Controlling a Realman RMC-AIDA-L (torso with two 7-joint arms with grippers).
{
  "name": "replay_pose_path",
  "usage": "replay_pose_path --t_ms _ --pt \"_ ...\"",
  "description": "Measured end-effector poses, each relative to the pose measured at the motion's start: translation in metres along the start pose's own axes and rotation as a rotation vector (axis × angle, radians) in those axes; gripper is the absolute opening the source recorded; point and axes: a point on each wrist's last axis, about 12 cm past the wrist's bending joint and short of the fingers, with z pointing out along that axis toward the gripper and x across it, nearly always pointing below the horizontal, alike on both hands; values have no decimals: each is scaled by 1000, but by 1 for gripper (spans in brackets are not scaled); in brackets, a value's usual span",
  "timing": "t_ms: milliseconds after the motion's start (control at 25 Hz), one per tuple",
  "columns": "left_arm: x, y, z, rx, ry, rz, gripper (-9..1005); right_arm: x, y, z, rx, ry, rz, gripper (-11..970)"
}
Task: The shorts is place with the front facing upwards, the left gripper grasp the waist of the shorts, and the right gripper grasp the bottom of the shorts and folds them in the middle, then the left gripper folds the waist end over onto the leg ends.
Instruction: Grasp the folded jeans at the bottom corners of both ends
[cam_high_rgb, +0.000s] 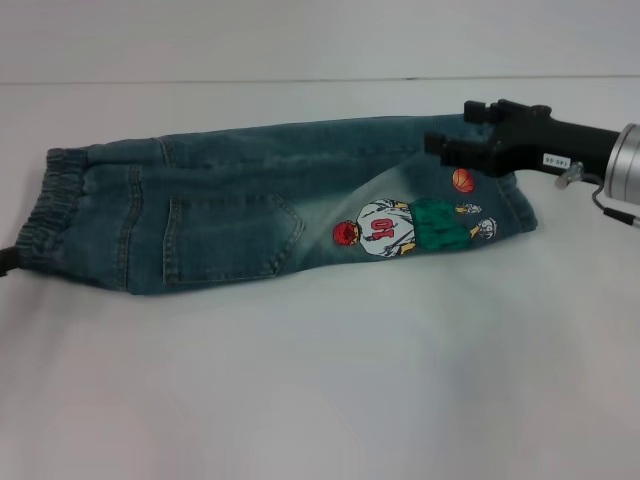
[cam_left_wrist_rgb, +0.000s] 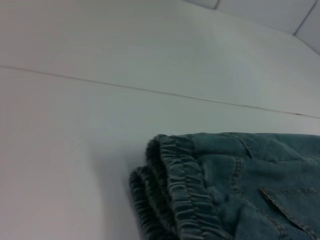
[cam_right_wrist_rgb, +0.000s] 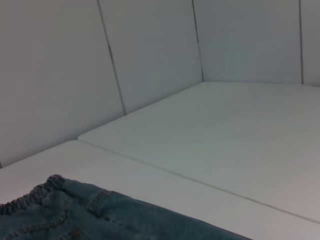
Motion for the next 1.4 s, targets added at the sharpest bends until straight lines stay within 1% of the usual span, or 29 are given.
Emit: replay_pose_path --t_ms 240,320,600,760,920,1400 --pt "4 -7 20 40 -3 49 861 7 4 3 -14 -14 7 857" --pt "5 -9 24 49 -8 61 861 7 5 3 -15 -15 8 857" --pt "4 -7 31 1 -36 81 861 10 7 4 -23 -8 11 858" --pt "4 -3 34 -45 -41 84 861 11 10 7 -43 -7 -9 858" --pt "6 0 37 -70 -35 76 861 12 19 14 -101 22 -58 858" --pt "7 5 35 -104 -26 81 860 19 43 29 -247 137 -181 858"
